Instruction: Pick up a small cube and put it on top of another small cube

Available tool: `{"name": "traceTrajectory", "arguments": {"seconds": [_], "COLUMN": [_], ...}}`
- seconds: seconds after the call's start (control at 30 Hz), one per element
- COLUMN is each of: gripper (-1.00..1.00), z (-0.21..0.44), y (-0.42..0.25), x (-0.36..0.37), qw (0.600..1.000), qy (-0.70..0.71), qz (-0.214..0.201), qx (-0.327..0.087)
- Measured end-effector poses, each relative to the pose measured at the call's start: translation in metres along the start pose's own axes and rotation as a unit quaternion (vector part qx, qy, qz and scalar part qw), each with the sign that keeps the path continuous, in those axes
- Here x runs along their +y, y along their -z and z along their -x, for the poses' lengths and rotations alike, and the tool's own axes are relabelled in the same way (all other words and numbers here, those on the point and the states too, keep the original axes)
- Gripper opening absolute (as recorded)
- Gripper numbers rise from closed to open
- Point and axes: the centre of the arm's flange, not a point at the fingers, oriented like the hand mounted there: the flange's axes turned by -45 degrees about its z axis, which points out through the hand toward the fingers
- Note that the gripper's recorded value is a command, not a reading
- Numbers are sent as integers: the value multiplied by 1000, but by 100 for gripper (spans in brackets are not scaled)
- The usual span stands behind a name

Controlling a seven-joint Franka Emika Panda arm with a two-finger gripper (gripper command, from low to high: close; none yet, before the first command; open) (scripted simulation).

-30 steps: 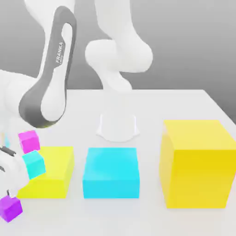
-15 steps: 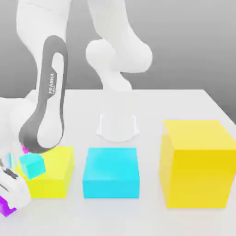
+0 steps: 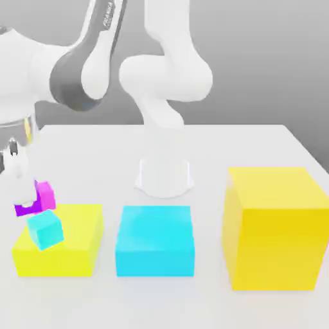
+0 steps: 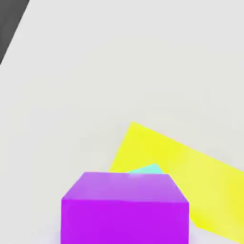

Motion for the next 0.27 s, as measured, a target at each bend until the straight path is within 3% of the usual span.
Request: {"name": "traceTrajectory", "arguments": {"seconds": [0.13,0.17,0.27], "gripper": [-100,100,100], "z": [3,4,4], "y": [-44,-53,-53], "x": [2,3,3], "qw": [1000,1000,1000], "qy": [-12,-13,-13], "qz": [1,1,1], "qx": [1,1,1]}}
